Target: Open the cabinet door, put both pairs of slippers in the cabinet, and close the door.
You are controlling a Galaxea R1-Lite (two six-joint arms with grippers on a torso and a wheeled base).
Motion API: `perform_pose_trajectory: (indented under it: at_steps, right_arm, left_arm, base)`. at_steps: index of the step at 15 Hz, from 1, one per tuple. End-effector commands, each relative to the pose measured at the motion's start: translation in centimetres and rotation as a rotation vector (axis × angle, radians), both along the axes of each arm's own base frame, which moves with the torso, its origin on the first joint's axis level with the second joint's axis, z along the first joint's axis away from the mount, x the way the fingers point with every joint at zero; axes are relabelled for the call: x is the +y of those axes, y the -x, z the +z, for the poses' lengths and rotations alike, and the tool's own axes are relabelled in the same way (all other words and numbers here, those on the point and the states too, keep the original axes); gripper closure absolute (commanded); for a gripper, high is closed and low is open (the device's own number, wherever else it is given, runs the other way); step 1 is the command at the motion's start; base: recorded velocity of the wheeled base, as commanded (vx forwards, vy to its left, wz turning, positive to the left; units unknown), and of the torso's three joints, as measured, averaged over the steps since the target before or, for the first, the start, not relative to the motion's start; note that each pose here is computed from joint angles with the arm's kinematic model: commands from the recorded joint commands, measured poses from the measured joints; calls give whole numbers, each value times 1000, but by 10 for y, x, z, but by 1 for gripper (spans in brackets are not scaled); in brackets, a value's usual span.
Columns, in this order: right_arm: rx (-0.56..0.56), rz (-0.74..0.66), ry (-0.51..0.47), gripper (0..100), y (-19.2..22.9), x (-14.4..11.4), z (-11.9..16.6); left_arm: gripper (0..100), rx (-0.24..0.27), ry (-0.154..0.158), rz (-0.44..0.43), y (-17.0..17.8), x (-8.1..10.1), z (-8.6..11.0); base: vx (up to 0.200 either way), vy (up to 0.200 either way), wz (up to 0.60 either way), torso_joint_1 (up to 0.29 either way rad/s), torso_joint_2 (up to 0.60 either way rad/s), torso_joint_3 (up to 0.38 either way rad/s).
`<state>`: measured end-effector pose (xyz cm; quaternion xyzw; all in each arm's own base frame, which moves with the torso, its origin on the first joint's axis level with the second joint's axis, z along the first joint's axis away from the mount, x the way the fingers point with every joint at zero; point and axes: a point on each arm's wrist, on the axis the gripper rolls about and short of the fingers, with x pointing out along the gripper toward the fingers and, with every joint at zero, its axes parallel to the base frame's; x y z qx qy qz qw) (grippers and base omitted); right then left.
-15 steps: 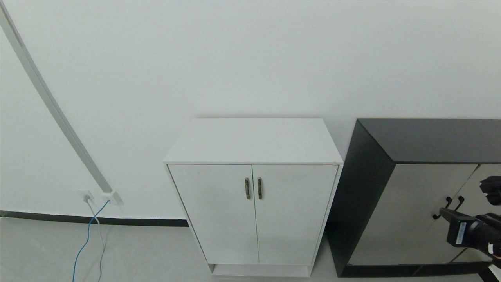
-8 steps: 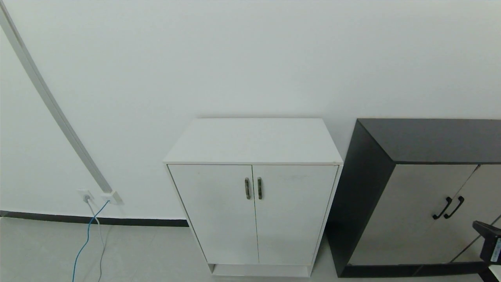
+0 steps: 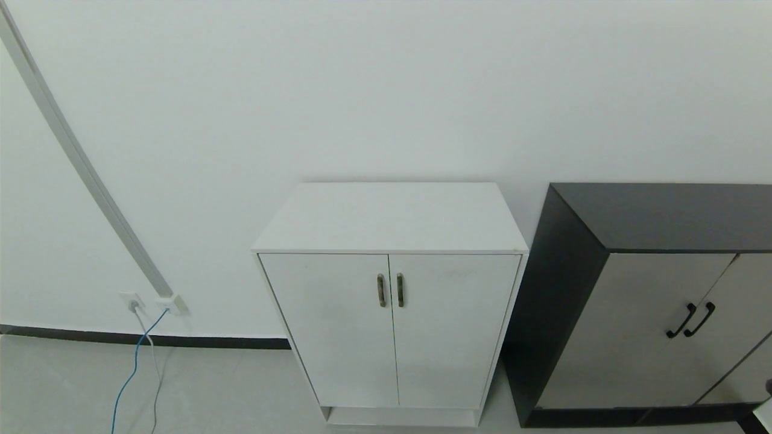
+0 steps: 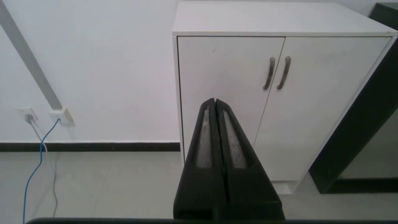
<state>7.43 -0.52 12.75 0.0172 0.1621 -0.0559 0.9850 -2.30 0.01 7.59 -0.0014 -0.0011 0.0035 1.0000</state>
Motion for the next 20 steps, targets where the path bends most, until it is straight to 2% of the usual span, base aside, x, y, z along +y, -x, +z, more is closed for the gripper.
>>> perform_pose_trajectory:
  at_steps: [1,5,11,15,20]
  right_arm:
    - [-67,9,1,100,24,2,1]
    - [-73,51,-8,100,48,4,-10]
    - [-76,88,-7,100,72,5,-43]
    - [-92,87,16,100,79,5,-49]
    - [-278,86,39,100,94,5,-51]
  left_arm:
    - [100,1,0,1,0,0,0]
    - [100,1,0,1,0,0,0]
    - [100,1,0,1,0,0,0]
    - [100,1,0,1,0,0,0]
    - [100,1,0,1,0,0,0]
  base:
    - [0,0,0,0,0,0]
    - [0,0,0,0,0,0]
    - [0,0,0,0,0,0]
    - [0,0,0,0,0,0]
    - [0,0,0,0,0,0]
